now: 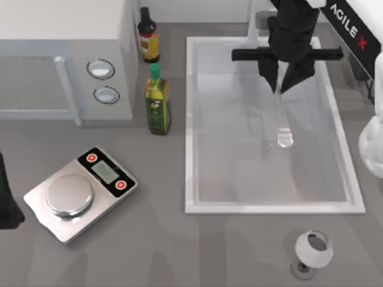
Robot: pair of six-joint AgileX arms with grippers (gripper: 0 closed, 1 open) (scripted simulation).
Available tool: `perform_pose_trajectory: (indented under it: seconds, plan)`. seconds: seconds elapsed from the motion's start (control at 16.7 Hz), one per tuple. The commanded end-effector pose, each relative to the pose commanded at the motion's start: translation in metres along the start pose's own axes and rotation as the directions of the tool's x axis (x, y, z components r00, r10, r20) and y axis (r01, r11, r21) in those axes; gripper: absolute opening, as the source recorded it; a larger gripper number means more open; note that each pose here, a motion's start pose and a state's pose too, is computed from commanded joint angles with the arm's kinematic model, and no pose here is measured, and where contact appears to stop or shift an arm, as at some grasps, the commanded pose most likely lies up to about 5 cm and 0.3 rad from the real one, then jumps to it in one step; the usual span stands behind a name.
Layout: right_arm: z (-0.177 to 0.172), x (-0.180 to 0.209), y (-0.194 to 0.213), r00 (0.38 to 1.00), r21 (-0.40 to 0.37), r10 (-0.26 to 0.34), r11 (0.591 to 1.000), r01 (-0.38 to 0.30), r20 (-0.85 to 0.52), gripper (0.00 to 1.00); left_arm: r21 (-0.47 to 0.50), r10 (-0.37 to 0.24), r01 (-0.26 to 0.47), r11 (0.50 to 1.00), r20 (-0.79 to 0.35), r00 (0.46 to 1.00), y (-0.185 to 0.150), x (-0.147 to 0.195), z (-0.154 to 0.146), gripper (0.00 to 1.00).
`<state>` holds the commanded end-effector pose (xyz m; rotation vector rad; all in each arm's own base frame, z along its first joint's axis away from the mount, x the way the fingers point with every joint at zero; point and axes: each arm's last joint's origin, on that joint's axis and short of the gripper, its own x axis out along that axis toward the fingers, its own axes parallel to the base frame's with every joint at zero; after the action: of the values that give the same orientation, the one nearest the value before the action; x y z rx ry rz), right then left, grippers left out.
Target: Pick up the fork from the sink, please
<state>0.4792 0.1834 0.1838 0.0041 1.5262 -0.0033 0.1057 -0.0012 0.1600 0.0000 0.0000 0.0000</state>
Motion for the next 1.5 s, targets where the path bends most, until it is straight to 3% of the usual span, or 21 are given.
perform_pose_trajectory:
  seconds: [0.54,1.14,1.5]
  plan:
    - [-0.011,-0.045,-0.035,1.000,0.000,0.006,1.000,-0.006,0.015,0.00,0.000,0.000,0.000,1.000,0.000,1.000,0.000,0.000,0.000,1.00]
    - [-0.100,-0.085,-0.118,0.998,0.005,-0.005,1.000,0.005,-0.058,0.00,0.000,0.000,0.000,1.000,0.000,1.000,0.000,0.000,0.000,1.00]
    - [-0.113,-0.091,-0.126,0.999,0.005,-0.001,1.000,0.001,-0.045,0.00,0.000,0.000,0.000,1.000,0.000,1.000,0.000,0.000,0.000,1.00]
